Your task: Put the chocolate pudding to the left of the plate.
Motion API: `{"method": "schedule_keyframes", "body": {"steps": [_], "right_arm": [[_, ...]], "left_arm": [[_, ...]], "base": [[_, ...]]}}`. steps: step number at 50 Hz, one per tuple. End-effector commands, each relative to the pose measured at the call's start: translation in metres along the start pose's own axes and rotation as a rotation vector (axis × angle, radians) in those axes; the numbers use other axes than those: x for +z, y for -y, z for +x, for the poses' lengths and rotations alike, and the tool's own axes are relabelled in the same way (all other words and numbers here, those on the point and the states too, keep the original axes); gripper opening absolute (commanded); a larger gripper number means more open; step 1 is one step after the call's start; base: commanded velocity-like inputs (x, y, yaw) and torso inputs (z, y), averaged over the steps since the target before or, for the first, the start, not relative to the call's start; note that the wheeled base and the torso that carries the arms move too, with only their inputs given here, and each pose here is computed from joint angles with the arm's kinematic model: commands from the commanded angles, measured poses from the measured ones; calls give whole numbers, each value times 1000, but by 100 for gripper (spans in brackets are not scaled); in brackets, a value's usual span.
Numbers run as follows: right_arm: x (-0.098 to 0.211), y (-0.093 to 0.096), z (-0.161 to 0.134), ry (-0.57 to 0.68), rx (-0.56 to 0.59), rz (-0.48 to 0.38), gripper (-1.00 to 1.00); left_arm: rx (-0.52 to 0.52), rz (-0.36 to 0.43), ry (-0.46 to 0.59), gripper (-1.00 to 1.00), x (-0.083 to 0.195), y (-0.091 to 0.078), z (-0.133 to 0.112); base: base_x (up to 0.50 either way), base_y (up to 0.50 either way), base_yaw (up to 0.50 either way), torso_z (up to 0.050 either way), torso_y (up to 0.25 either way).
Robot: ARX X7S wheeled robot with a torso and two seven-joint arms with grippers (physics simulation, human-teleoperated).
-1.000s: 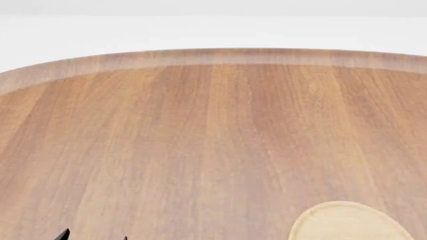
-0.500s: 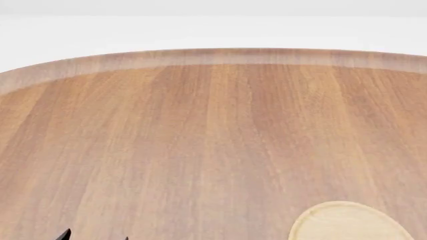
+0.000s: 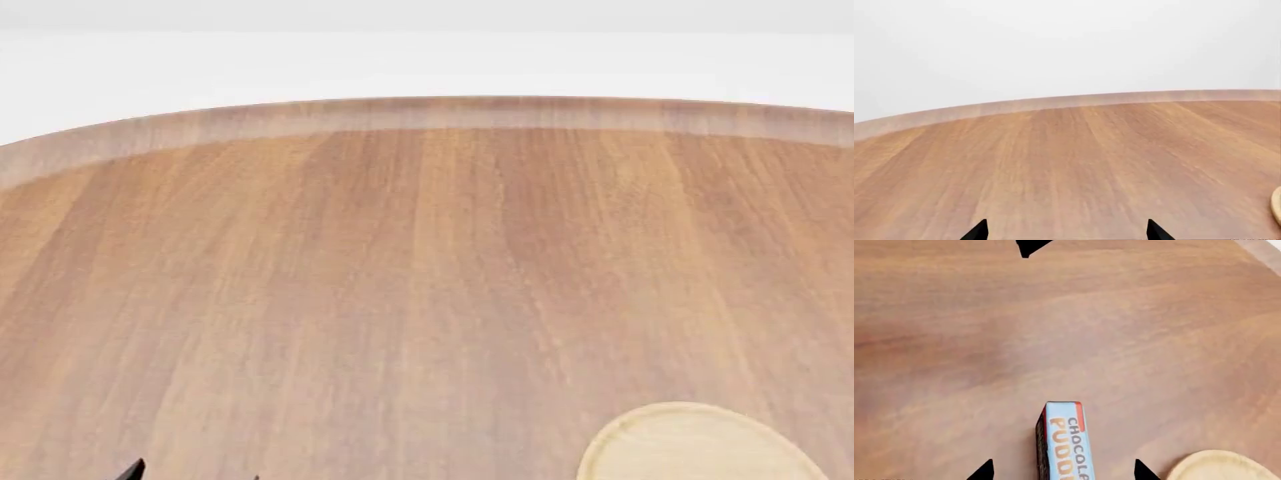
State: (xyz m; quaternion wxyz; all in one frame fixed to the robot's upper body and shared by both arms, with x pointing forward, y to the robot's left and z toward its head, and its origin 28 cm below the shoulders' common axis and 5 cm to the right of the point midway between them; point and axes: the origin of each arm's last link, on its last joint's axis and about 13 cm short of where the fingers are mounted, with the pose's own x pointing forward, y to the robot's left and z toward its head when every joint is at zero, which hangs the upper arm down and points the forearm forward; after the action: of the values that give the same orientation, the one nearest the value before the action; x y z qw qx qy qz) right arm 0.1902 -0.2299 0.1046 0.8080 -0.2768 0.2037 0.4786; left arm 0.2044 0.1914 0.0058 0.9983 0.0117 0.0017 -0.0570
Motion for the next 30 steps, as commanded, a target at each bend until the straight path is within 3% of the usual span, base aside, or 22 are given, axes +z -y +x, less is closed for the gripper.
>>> {"method": "schedule_keyframes", "body": {"steps": [1,30], "right_arm": [[-13,4,-2,-9,-23,31,100],[-28,7,20,72,-10,66,100]], "left_arm": [[-4,2,-1,100,-2,1,1],[-27,-5,-6,100,0,4,0]], "base": [[0,0,0,0,0],[0,0,0,0,0]]}}
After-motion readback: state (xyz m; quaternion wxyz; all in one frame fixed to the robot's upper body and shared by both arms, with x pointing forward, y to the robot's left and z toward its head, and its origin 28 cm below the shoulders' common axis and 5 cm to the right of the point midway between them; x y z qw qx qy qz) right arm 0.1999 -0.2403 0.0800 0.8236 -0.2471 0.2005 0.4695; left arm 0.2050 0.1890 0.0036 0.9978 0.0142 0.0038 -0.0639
